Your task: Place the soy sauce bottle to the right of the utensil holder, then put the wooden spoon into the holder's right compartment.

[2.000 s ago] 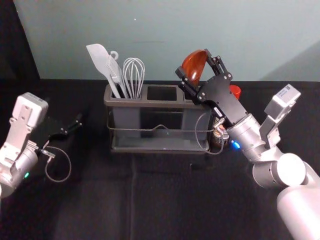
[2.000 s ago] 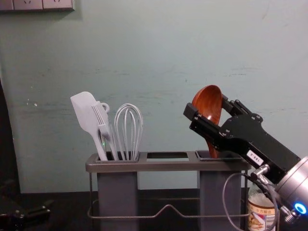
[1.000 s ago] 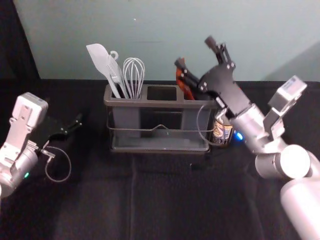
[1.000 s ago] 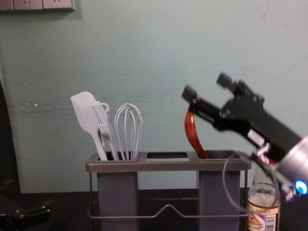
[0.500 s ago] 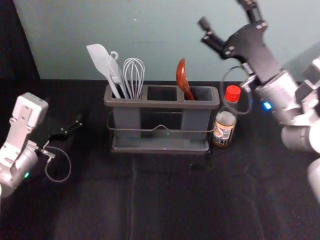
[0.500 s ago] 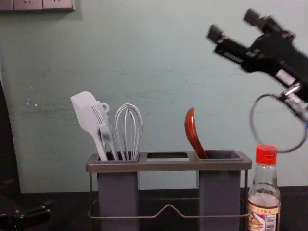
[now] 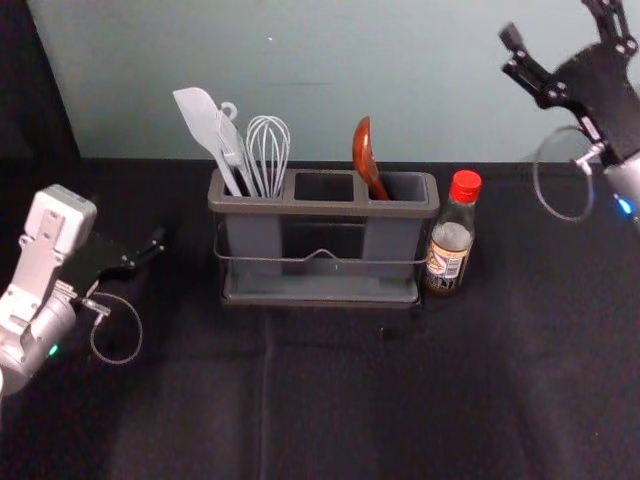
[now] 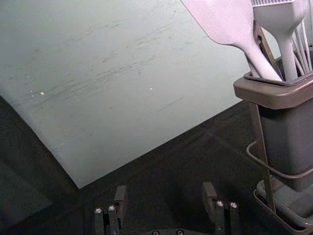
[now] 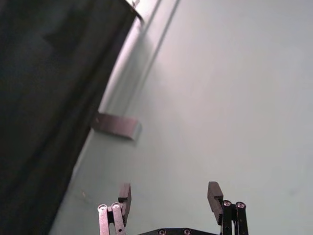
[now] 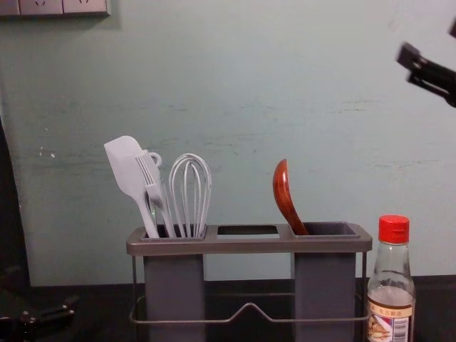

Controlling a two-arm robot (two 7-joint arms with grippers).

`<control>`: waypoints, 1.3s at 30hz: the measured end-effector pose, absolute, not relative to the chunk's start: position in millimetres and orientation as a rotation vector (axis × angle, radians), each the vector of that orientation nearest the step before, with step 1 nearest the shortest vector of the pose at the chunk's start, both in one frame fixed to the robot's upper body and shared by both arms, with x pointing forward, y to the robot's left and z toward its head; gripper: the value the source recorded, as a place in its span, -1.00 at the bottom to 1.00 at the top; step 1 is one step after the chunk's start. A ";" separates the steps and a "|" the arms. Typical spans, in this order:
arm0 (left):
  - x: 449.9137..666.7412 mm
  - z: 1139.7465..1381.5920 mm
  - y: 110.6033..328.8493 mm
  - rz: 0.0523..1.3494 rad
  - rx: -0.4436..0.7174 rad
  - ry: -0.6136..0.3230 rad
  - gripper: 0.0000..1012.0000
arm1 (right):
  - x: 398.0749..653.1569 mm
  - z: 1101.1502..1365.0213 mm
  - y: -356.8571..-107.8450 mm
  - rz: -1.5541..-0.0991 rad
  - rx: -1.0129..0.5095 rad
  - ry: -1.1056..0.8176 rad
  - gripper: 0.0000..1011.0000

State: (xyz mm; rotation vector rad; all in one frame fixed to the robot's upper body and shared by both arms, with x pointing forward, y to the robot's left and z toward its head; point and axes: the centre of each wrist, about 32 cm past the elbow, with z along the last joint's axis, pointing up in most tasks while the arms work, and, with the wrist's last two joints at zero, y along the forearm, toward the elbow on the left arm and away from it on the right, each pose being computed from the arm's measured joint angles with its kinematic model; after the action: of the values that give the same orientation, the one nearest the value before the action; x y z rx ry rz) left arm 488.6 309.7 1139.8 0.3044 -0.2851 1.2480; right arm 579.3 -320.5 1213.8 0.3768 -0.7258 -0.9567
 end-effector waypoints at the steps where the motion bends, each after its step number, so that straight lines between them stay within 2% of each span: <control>1: 488.6 1139.7 309.6 1.248 0.304 -0.285 0.98 | 578.3 1212.1 -323.2 -0.965 0.368 -0.721 0.98; 6: 488.6 1139.8 309.7 1.248 0.305 -0.285 0.98 | 570.7 1200.8 -338.0 -1.025 0.291 -0.682 0.98; 9: 488.6 1139.8 309.7 1.248 0.305 -0.285 0.98 | 561.6 1190.8 -345.3 -1.078 0.195 -0.623 0.98; 19: 488.6 1139.8 309.7 1.248 0.304 -0.285 0.98 | 545.7 1182.8 -346.3 -1.184 -0.059 -0.474 0.98; 26: 488.6 1139.8 309.7 1.248 0.304 -0.285 0.98 | 542.7 1179.4 -341.9 -1.188 -0.179 -0.409 0.98; 39: 488.6 1139.8 309.7 1.248 0.305 -0.285 0.98 | 536.8 1164.2 -333.4 -1.174 -0.239 -0.342 0.98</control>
State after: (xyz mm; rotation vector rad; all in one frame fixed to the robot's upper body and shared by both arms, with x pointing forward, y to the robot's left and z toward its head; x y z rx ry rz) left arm 488.6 309.7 1139.8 0.3045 -0.2850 1.2479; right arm 536.8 -333.4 1164.2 -0.2389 -0.3421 -1.1735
